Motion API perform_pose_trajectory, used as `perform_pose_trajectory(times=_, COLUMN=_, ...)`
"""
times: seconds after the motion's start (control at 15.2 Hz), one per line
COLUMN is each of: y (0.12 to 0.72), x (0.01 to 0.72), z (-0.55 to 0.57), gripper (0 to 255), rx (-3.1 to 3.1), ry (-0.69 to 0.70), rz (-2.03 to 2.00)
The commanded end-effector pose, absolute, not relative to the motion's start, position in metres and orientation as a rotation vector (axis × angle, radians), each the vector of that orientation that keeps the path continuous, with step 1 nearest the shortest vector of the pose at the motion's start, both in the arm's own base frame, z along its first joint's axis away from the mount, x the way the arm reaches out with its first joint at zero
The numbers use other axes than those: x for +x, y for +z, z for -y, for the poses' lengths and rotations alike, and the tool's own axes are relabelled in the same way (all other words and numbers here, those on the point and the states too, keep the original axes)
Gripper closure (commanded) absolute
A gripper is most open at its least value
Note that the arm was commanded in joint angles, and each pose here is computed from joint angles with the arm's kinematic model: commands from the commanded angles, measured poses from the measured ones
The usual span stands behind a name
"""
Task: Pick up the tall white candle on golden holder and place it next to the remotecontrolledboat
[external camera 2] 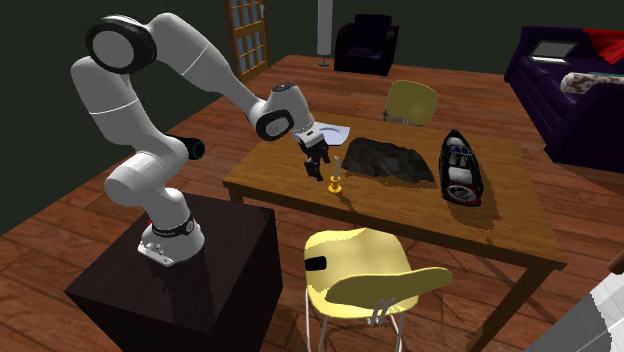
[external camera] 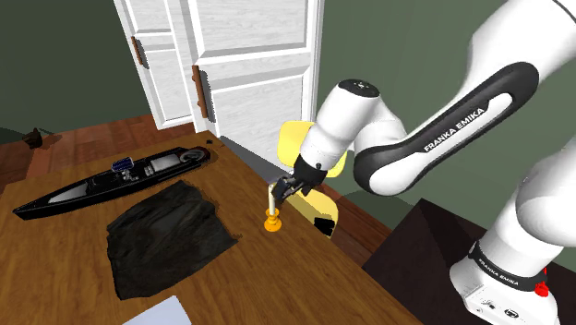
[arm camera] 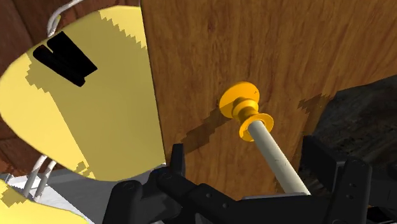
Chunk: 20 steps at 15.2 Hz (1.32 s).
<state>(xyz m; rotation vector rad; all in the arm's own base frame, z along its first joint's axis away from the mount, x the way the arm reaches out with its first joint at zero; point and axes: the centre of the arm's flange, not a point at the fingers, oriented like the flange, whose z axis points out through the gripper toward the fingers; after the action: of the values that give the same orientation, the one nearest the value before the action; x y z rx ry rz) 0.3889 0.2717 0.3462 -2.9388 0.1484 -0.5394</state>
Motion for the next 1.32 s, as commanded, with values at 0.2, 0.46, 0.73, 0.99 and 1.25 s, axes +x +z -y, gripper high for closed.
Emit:
perform_pose_trajectory(times=0.2, y=0.318, x=0.404, z=-0.303, gripper=0, rx=-2.912, ry=-0.618, rz=-0.129)
perform_pose_trajectory(times=0.46, y=0.299, x=0.413, z=-0.305, gripper=0, rx=-2.912, ry=-0.617, rz=-0.129)
perform_pose_trajectory(times=0.73, y=0.292, x=0.416, z=-0.307, gripper=0, rx=-2.913, ry=-0.617, rz=-0.129)
perform_pose_trajectory(times=0.99, y=0.292, x=0.416, z=-0.307, gripper=0, rx=-2.912, ry=-0.618, rz=-0.129)
perform_pose_trajectory(times=1.25, y=0.292, x=0.416, z=-0.307, gripper=255, rx=-2.912, ry=-0.617, rz=-0.129)
